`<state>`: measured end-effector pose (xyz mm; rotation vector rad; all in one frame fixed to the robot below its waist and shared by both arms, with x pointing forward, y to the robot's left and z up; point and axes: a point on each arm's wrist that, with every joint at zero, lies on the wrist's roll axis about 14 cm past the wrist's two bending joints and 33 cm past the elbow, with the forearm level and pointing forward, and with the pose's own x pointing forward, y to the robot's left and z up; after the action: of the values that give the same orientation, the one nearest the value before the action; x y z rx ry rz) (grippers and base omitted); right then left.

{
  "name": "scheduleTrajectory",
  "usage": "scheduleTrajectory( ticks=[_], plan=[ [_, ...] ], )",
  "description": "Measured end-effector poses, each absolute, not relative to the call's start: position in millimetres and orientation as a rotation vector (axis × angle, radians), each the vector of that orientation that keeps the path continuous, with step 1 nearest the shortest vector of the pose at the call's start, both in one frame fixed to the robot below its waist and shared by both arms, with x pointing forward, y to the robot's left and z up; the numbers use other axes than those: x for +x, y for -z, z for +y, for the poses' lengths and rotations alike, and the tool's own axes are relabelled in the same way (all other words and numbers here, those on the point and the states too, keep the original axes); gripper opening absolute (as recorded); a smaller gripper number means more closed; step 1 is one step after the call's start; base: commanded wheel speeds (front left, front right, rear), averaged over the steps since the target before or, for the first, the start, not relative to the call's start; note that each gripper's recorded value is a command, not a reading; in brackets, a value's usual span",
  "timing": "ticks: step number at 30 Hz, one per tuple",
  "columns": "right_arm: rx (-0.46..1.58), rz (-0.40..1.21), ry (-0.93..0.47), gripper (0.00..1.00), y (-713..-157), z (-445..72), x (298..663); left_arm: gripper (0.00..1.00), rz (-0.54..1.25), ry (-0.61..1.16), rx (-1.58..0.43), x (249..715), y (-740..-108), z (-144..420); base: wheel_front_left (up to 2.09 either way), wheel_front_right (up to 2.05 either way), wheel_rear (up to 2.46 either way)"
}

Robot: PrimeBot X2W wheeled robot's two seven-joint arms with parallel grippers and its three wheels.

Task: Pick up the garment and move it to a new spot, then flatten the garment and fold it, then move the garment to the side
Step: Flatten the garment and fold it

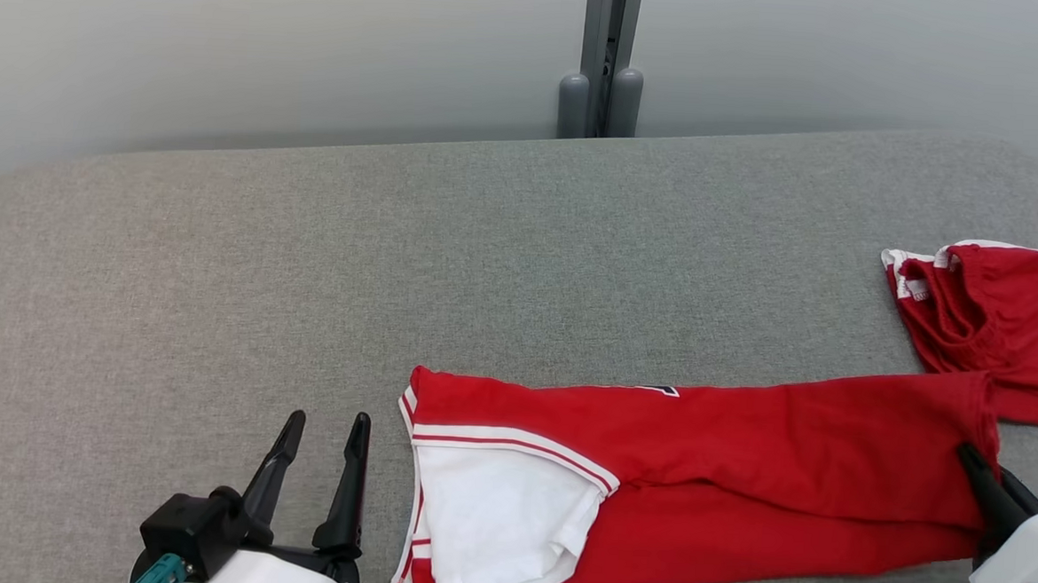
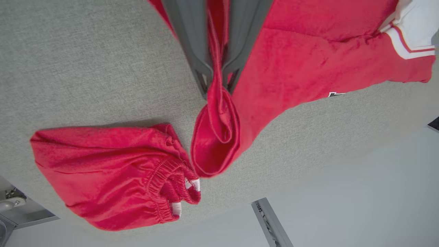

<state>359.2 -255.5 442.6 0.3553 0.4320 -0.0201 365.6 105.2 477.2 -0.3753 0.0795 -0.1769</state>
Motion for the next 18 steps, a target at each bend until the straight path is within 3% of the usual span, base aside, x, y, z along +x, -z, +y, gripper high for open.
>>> scheduleTrajectory(
  ticks=[16,18],
  plan=[
    [0.547,0.349,-0.36,0.0,-508,-131,363,1.0,0.078,0.153,-0.369,359,-477,114,0.0,0.0,0.0],
    [0.622,0.365,-0.452,0.0,-515,-96,360,1.0,0.076,0.137,-0.368,358,-477,119,0.0,0.0,0.0]
  ],
)
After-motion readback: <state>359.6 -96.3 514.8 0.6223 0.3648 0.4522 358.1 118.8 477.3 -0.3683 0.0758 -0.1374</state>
